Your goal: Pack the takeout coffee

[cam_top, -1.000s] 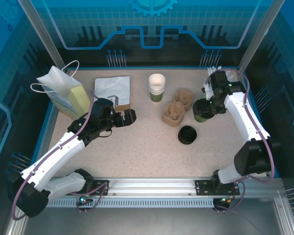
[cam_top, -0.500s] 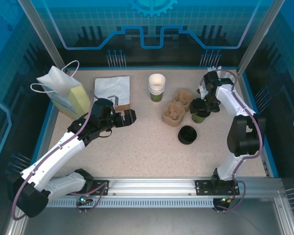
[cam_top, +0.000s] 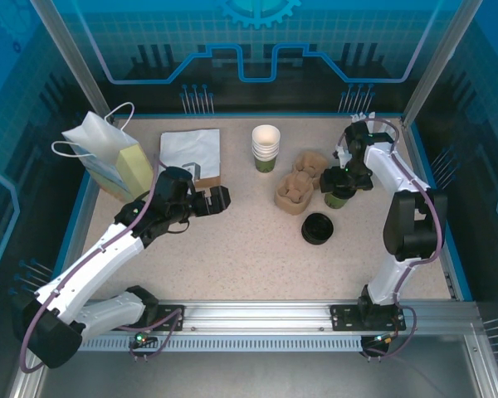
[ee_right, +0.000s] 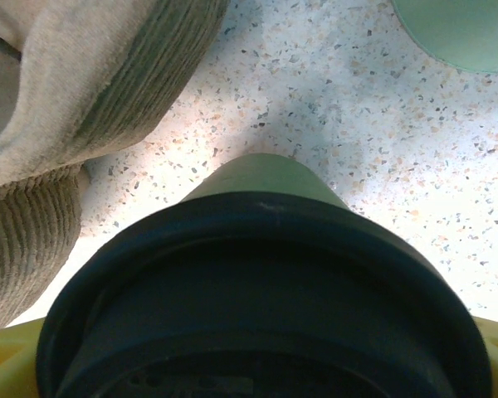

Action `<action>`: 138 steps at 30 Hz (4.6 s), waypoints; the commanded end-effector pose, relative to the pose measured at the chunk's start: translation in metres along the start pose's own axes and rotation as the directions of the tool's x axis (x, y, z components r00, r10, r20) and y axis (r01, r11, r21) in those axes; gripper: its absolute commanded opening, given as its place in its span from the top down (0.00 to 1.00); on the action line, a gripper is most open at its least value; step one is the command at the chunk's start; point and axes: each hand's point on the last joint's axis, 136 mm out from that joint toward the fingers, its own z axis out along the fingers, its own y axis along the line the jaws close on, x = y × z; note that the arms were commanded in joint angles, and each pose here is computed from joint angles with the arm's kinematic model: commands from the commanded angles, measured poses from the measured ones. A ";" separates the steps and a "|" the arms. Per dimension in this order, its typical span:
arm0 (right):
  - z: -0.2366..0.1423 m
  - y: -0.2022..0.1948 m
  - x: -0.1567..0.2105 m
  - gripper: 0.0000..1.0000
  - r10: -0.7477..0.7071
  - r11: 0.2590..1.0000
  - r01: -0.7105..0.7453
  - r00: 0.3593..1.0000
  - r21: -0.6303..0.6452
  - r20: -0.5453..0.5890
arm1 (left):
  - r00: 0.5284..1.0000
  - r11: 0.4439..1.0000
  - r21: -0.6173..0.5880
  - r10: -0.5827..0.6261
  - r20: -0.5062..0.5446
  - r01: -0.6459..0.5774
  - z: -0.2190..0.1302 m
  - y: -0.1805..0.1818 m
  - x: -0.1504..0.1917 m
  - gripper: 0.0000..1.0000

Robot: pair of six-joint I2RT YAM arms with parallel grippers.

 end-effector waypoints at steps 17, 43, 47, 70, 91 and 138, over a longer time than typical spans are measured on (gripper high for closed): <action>-0.052 -0.006 0.026 0.01 0.039 0.999 -0.040 0.996 0.007 0.083 | 0.994 0.998 -0.048 -0.032 0.105 0.037 -0.034 0.001 -0.030 0.01; -0.165 0.024 0.075 0.00 0.119 0.983 -0.002 0.762 -0.181 0.636 | 0.883 0.872 -0.260 -0.314 0.350 0.414 -0.147 0.098 -0.104 0.01; -0.179 0.022 0.079 0.00 0.112 0.986 0.014 0.689 -0.168 0.716 | 0.817 0.810 -0.254 -0.405 0.410 0.529 -0.158 0.132 -0.119 0.02; -0.155 0.007 0.105 0.00 0.093 0.995 -0.040 0.715 -0.092 0.693 | 0.702 0.661 -0.274 -0.559 0.442 0.699 -0.112 0.236 -0.175 0.37; -0.156 0.009 0.101 0.00 0.084 0.995 -0.024 0.725 -0.096 0.683 | 0.811 0.763 -0.321 -0.432 0.394 0.562 -0.138 0.209 -0.167 1.00; -0.149 0.083 0.059 0.17 0.364 0.824 -0.083 0.836 -0.561 0.411 | 0.995 0.978 0.193 -0.062 -0.081 0.077 -0.087 -0.056 -0.037 1.00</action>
